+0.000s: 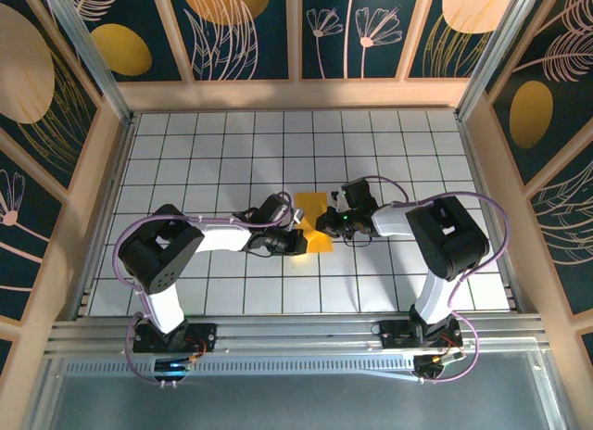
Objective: Fold a paper plane with a square sheet of paper (fold left side to right side)
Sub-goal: Fold the triangle a second time at the center of the table.
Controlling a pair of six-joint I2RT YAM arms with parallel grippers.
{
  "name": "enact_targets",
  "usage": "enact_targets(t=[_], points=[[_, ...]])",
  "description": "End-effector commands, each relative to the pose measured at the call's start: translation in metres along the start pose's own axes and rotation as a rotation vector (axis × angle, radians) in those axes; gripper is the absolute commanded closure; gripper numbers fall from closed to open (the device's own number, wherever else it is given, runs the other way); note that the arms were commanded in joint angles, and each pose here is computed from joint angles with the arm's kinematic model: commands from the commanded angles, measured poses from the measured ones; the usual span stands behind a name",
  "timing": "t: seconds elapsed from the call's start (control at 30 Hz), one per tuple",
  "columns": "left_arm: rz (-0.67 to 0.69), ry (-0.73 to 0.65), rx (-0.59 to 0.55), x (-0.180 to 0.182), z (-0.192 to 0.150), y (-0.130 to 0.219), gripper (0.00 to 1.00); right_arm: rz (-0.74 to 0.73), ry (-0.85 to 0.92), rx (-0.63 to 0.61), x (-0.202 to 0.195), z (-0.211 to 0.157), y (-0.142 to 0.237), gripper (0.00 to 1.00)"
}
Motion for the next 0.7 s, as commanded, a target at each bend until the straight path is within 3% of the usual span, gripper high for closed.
enact_targets(t=[0.0, 0.47, 0.67], points=[[-0.012, 0.03, 0.038, 0.006, -0.012, -0.005, 0.94, -0.103, -0.015, 0.043, -0.025, -0.014, -0.009, 1.0], [-0.002, 0.039, 0.053, 0.007, -0.025, -0.001, 0.94, -0.109, -0.018, 0.048, -0.026, -0.015, -0.01, 1.0], [-0.034, -0.015, -0.041, -0.018, -0.004, 0.028, 0.94, -0.109, -0.016, 0.05, -0.026, -0.015, -0.01, 1.0]])
Point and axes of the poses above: each hand's point on the last joint's axis, 136 mm out from that joint toward the fingers, its own y axis back along the fingers, its own x axis along the line the jaws close on, z = x × y, the point moved 1 cm from there along y, back along the fingers, and after that the axes turned 6 degrees about -y, right-handed, at the moved point
